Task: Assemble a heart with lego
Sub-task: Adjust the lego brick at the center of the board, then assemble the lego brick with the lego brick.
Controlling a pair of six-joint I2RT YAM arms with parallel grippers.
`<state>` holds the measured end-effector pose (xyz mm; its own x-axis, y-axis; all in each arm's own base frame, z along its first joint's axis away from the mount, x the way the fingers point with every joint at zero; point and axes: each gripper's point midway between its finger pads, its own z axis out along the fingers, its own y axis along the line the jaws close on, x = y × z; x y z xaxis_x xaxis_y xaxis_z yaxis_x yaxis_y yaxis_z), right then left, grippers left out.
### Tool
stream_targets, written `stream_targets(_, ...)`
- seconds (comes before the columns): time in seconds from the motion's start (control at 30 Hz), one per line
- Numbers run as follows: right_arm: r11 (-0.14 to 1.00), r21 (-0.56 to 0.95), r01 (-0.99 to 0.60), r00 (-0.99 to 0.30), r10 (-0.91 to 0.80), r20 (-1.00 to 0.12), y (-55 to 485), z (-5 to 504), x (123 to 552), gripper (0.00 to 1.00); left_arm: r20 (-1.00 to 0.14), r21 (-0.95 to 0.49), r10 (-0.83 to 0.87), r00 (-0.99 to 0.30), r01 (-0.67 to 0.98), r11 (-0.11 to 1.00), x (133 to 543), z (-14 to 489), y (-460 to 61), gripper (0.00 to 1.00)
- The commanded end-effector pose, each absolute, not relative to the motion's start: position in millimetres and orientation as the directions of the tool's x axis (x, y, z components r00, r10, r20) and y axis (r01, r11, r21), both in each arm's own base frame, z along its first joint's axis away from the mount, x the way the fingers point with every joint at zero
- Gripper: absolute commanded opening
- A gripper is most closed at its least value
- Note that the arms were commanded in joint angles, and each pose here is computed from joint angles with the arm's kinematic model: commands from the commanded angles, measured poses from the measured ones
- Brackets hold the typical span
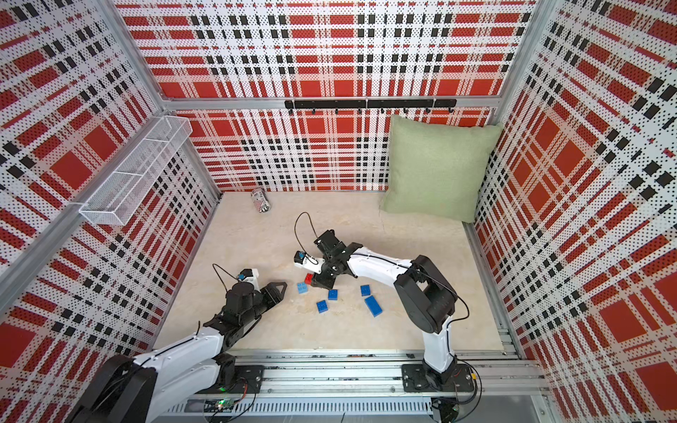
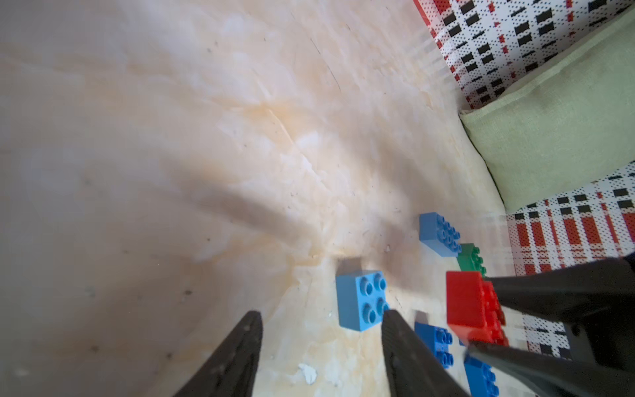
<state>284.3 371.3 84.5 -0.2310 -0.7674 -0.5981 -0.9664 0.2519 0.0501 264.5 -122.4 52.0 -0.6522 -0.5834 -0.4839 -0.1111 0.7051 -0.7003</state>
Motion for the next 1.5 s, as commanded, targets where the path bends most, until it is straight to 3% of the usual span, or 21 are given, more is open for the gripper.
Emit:
stream_targets(0.0,0.285,0.051,-0.957,-0.248,-0.714,-0.655,372.8,103.0,286.0,0.27,-0.466,-0.769,-0.593,-0.657,-0.032,0.639,270.9,69.5,-147.8,0.6)
stream_targets(0.87,0.343,0.053,-0.938,-0.286,-0.679,-0.677,357.2,106.5,289.2,0.25,-0.481,-0.751,-0.474,-0.738,0.067,0.657,309.9,62.7,-202.1,0.62)
stream_targets(1.47,0.355,0.024,-0.935,-0.305,-0.766,-0.566,415.4,67.1,283.6,0.25,-0.528,-0.718,-0.576,-0.624,-0.034,0.695,295.7,71.8,-121.4,0.62)
